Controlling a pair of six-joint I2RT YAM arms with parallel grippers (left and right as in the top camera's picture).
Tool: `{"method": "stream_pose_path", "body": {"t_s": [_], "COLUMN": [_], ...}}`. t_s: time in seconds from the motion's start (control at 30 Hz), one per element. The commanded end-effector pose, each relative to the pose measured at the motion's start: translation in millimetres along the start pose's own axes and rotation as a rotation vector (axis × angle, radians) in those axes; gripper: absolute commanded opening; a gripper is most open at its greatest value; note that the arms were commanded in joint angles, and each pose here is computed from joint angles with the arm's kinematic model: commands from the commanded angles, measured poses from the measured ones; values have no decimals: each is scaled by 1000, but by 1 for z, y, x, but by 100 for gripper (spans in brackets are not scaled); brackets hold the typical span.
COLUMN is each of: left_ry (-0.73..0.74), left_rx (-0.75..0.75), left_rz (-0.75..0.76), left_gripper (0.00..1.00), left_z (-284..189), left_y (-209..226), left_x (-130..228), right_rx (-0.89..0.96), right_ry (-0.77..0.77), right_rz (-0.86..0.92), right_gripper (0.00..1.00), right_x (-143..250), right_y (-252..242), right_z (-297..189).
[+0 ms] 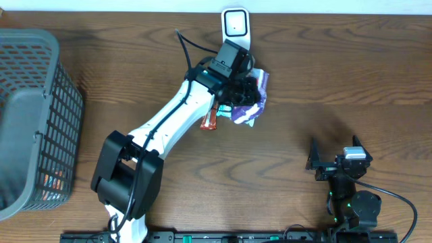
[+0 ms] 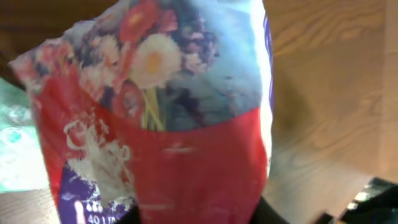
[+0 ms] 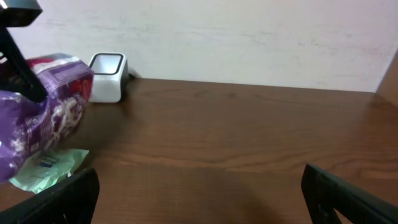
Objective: Scan the item barcode
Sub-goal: 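Carry the pink liner pack out and place it right of the wipes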
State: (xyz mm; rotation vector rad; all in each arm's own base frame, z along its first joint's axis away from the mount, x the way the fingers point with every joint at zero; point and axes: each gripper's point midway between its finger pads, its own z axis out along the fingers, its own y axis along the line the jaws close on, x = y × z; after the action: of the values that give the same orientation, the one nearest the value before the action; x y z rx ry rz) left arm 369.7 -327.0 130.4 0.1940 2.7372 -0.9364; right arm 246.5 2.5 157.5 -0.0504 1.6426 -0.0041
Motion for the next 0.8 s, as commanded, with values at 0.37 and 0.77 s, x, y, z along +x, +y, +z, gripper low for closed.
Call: {"method": "stream_pose_path", "body": {"t_s": [0.37,0.77], "left_ry": [-69,-344], "left_rx": [326,177], "left_rz": [37,-87], "left_gripper": [80,98], "left_z": [-121,-279], "left_y": [-58,17], "left_x": [-18,-11], "right_rx": [8,8], "right_ry": [-1,-1], "right_rz": [-8,-8], "right_gripper": [99,99], "right_x": [0,0], "right_y": [-2,-2], "right_z": [0,0]}}
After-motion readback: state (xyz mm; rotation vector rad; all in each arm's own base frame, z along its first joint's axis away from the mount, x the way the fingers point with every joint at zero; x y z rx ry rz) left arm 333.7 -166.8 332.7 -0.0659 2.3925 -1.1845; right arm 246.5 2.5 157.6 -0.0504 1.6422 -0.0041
